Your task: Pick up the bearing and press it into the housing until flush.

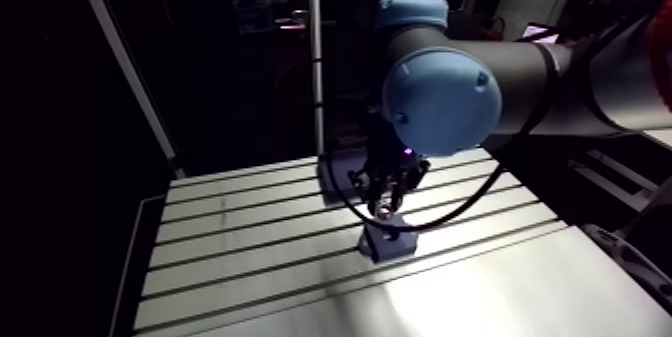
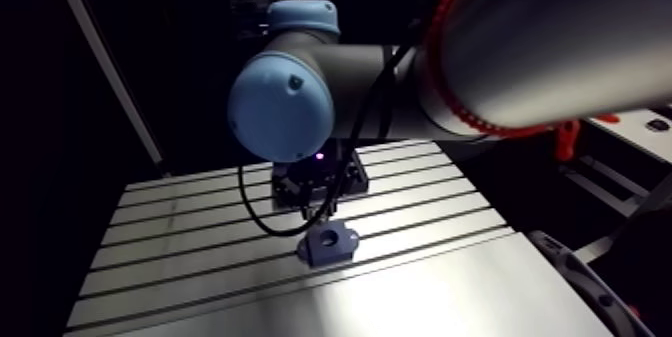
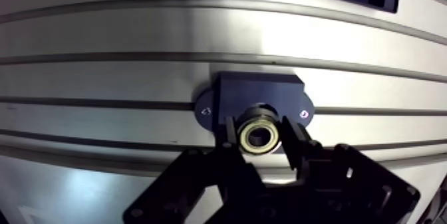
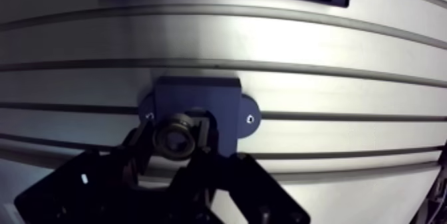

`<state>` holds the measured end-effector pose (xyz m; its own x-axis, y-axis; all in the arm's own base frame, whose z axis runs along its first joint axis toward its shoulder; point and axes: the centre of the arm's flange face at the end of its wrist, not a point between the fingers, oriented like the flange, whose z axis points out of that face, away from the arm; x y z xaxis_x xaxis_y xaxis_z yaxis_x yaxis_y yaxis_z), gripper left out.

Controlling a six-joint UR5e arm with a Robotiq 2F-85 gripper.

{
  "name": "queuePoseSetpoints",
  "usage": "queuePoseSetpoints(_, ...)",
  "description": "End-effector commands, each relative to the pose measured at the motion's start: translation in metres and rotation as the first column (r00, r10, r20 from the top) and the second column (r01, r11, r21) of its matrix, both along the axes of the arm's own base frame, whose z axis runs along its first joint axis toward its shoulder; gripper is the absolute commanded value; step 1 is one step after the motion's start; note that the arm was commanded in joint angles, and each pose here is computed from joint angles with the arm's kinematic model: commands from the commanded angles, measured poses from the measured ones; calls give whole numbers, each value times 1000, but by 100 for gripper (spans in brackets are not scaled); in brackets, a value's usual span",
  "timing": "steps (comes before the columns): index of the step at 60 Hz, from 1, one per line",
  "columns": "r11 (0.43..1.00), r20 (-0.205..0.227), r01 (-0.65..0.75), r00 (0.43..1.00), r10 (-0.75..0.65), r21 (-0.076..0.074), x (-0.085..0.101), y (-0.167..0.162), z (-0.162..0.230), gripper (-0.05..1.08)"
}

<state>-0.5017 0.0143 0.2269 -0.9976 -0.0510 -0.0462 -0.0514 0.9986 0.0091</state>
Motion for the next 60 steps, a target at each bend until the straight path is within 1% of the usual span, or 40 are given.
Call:
queuePoseSetpoints(1,1000,-7,10,1000,-10,0,2,5,-7,66)
queuePoseSetpoints(9,1000,-10,-16,1000,16,0,3,8,-9,66)
queuePoseSetpoints(12,1000,-7,-1,1000,1,-3,5,18,-11,66)
queuePoseSetpoints(15,1000,-6,1,1000,-1,-3,5,20,-11,66)
queuePoseSetpoints(45,1000,11,-3,1000,3,-11,12,15,-18,66)
queuePoseSetpoints(49,1000,17,-15,1000,15,-15,15,14,-21,66)
queuePoseSetpoints(53,1000,15,-19,1000,19,-15,15,13,-22,66)
queuePoseSetpoints(55,1000,3,-20,1000,20,-12,15,13,-22,66)
queuePoseSetpoints(60,1000,-4,-20,1000,20,-10,16,14,-23,66)
